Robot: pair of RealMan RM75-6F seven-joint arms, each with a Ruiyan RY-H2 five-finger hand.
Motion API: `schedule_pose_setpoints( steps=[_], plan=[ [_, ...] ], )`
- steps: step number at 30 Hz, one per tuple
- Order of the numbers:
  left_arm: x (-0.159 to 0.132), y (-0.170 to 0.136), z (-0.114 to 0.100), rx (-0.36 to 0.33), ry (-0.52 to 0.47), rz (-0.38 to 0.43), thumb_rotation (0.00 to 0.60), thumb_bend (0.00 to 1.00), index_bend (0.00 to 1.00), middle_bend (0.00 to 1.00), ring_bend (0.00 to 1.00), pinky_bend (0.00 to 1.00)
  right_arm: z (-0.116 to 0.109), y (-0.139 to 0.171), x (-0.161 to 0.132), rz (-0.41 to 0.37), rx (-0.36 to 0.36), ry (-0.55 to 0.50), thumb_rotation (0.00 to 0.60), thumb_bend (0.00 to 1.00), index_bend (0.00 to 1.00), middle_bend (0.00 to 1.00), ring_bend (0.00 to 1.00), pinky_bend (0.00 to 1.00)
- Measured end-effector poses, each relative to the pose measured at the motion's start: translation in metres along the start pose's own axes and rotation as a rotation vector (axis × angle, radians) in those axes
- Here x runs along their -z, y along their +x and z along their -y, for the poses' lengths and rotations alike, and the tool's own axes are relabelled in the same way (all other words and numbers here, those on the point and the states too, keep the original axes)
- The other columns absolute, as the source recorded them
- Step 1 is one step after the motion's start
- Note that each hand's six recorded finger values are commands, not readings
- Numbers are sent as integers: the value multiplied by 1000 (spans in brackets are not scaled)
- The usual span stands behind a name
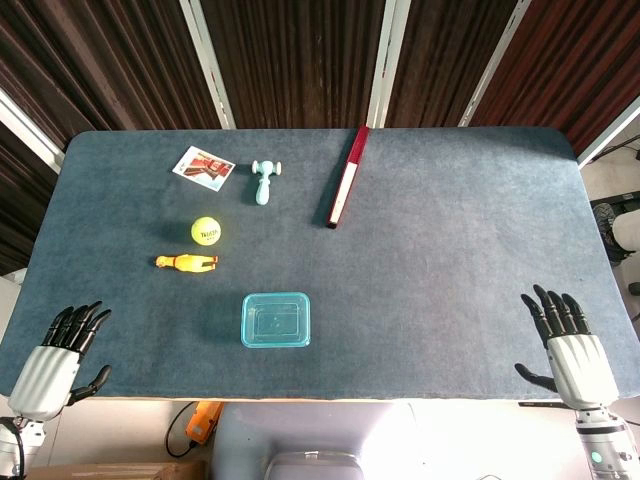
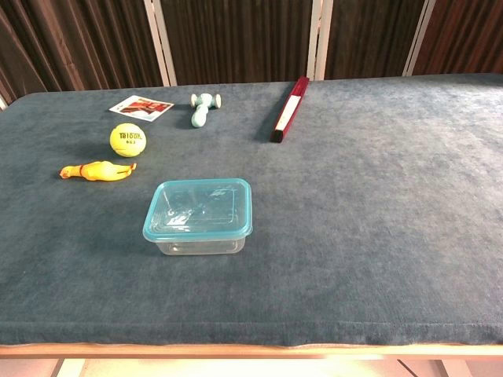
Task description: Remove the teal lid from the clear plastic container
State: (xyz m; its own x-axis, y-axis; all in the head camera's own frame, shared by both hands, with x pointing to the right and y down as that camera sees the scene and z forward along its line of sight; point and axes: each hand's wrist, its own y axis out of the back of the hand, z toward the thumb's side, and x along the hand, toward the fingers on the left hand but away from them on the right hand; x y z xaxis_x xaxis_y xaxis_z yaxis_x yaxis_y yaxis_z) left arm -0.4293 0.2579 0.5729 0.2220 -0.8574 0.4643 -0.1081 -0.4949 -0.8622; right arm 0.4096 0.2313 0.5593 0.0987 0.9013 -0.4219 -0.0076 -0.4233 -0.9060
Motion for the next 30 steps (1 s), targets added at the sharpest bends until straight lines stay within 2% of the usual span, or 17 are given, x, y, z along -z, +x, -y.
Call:
schedule_pose_setpoints(
  steps=[4, 8, 13, 18, 23, 30],
  plan=[
    [-11, 1, 8, 37, -12, 50, 600, 318, 0, 0, 0, 0, 1, 1, 3, 6, -11, 3, 600, 187, 0, 0, 0, 0],
    [-35, 1, 21, 93, -54, 159, 600, 294, 0, 0, 0, 0, -1, 5, 4, 2, -16, 1, 600, 186, 0, 0, 0, 0],
    [-87, 9, 51, 186, -110, 366, 600, 281, 0, 0, 0, 0, 1, 6, 4, -2, -27, -4, 600, 187, 0, 0, 0, 0],
    [-141, 27, 73, 197, -187, 489, 600, 284, 0, 0, 0, 0, 3, 6, 1, -18, -45, -12, 600, 187, 0, 0, 0, 0],
    [-181, 49, 84, 177, -226, 529, 600, 284, 0, 0, 0, 0, 4, 6, -2, -35, -59, -21, 600, 187, 0, 0, 0, 0],
    [-201, 88, 94, 160, -245, 451, 600, 283, 0, 0, 0, 0, 3, 7, -1, -39, -69, -31, 600, 187, 0, 0, 0, 0]
  ],
)
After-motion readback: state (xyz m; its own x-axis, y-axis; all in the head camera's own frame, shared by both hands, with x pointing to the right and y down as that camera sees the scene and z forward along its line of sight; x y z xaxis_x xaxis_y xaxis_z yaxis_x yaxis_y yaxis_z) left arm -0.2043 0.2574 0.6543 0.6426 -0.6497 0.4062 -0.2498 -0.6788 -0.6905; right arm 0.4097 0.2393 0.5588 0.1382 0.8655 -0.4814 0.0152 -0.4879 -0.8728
